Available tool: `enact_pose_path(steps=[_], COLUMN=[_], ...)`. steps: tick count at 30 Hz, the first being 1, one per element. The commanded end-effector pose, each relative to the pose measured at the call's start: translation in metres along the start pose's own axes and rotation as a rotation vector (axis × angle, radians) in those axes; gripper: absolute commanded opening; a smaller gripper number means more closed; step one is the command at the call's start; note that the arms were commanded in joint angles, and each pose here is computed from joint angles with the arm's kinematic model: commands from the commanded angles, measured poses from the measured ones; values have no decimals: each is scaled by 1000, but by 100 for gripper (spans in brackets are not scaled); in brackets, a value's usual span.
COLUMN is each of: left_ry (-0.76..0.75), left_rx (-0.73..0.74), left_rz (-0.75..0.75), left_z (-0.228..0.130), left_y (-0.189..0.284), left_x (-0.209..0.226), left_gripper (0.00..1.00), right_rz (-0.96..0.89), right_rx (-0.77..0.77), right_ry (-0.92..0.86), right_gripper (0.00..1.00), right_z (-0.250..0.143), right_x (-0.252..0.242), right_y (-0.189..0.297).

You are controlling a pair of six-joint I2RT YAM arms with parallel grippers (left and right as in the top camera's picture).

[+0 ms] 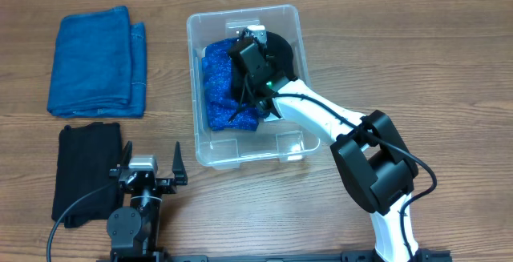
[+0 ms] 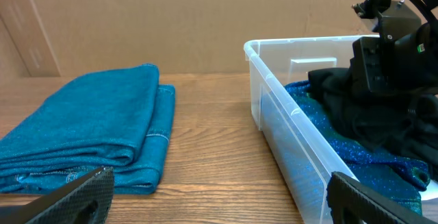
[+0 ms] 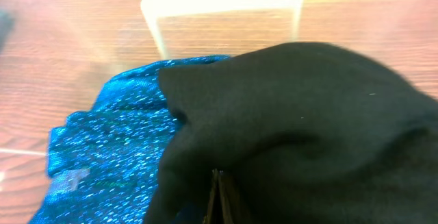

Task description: Pack container

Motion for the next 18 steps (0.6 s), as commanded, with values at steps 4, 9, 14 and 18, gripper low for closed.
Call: enact_pose_path(steps=[4, 9, 14, 18], left_ry=[-18, -18, -18, -18], left_rx=[-5, -5, -5, -5], left_rz=[5, 5, 5, 6], left_z=[0, 0, 0, 0], left_y=[0, 0, 0, 0], left_x=[1, 1, 1, 1], left_gripper=[100, 100, 100, 100], right_rz=[-76, -33, 88, 89], right_rx=[-183, -185, 40, 136], right_ry=[16, 13, -28, -90], right_gripper=[5, 5, 5, 5], right_z=[67, 83, 41, 7], right_x=[-16, -23, -14, -16], right_y=[66, 110, 105, 94])
Point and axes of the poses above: each gripper's point midway between its finger pads, its own y axis back along the fingers, its own x axis along the line the jaws close on, z = x × y, the point moved 6 cm from there along y, back along the fingers, and after that the axes turned 8 degrees about y, right-handed, at the moved point
